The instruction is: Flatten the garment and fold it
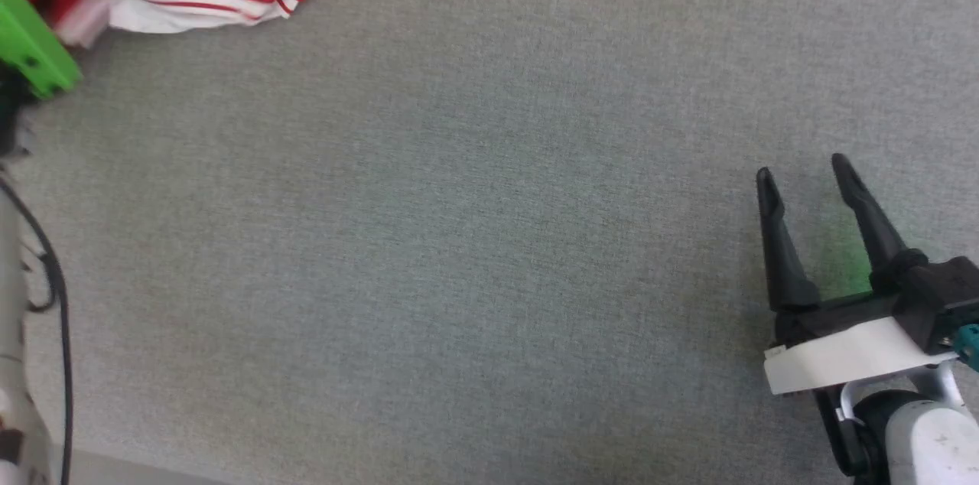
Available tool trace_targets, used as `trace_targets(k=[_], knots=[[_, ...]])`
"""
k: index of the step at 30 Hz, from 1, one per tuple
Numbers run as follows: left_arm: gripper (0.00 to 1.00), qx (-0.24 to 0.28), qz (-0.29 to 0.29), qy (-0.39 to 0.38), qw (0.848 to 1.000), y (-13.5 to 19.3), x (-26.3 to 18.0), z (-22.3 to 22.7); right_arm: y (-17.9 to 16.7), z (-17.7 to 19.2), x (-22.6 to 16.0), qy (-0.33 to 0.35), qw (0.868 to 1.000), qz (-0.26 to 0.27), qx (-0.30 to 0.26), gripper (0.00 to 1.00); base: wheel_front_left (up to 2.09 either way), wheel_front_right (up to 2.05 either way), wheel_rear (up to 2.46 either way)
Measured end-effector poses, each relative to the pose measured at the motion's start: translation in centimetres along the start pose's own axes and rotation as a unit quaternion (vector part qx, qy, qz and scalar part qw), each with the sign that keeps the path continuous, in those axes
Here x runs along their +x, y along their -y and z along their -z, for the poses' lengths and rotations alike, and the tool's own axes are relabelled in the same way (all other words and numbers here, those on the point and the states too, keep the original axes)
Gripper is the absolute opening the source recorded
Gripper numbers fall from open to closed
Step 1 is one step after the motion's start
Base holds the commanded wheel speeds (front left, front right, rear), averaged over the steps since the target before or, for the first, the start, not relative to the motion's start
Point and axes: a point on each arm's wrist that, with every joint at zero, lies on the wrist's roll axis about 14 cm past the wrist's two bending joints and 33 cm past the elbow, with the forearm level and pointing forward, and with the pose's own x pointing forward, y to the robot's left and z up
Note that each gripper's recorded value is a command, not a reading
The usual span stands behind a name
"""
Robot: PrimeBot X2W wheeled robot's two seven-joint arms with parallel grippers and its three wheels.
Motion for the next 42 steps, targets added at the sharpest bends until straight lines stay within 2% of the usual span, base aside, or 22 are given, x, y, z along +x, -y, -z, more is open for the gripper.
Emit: trace_targets(k=[4, 8, 11, 16, 19, 22, 26, 29, 32, 37, 42], knots=[[0.00, 0.002, 0.002, 0.113, 0.994, -0.4, -1.8, -5.9, -0.7, -0.7, -0.3, 0.008, 1.000, -0.008, 0.000, 1.00, 0.00, 0.00, 0.00], [0.00, 0.022, 0.010, 0.243, 0.970, 0.2, -5.5, -13.4, -1.3, -1.8, -1.0, 0.025, 1.000, -0.013, 0.006, 1.00, 0.00, 0.00, 0.00], [0.00, 0.025, 0.041, 0.324, 0.945, 2.0, -9.3, -18.7, -1.8, -2.8, -1.6, 0.039, 0.999, -0.017, 0.011, 1.00, 0.00, 0.00, 0.00], [0.00, 0.049, 0.118, 0.443, 0.887, 7.5, -17.9, -26.2, -2.6, -4.6, -3.3, 0.068, 0.997, -0.021, 0.020, 1.00, 0.00, 0.00, 0.00], [0.00, 0.050, 0.170, 0.490, 0.854, 11.0, -22.9, -28.9, -2.8, -5.3, -4.5, 0.080, 0.996, -0.018, 0.026, 1.00, 0.00, 0.00, 0.00], [0.00, 0.020, 0.242, 0.499, 0.832, 14.7, -26.9, -30.0, -2.8, -6.0, -5.7, 0.094, 0.995, -0.012, 0.029, 1.00, 0.00, 0.00, 0.00], [0.00, 0.015, 0.346, 0.466, 0.814, 21.2, -30.1, -28.9, -1.8, -6.9, -7.5, 0.113, 0.993, 0.008, 0.029, 1.00, 0.00, 0.00, 0.00], [0.00, 0.026, 0.406, 0.421, 0.811, 25.7, -31.0, -26.5, -0.7, -7.6, -8.8, 0.126, 0.991, 0.029, 0.028, 1.00, 0.00, 0.00, 0.00], [0.00, 0.060, 0.435, 0.362, 0.822, 29.2, -29.6, -22.4, 0.3, -8.2, -9.9, 0.140, 0.989, 0.048, 0.027, 1.00, 0.00, 0.00, 0.00], [0.00, 0.104, 0.471, 0.209, 0.850, 33.8, -24.8, -10.6, 1.6, -8.8, -11.6, 0.155, 0.985, 0.074, 0.025, 1.00, 0.00, 0.00, 0.00], [0.00, 0.188, 0.462, 0.047, 0.865, 35.0, -20.6, 3.0, 2.7, -8.9, -12.8, 0.161, 0.982, 0.095, 0.025, 1.00, 0.00, 0.00, 0.00]])
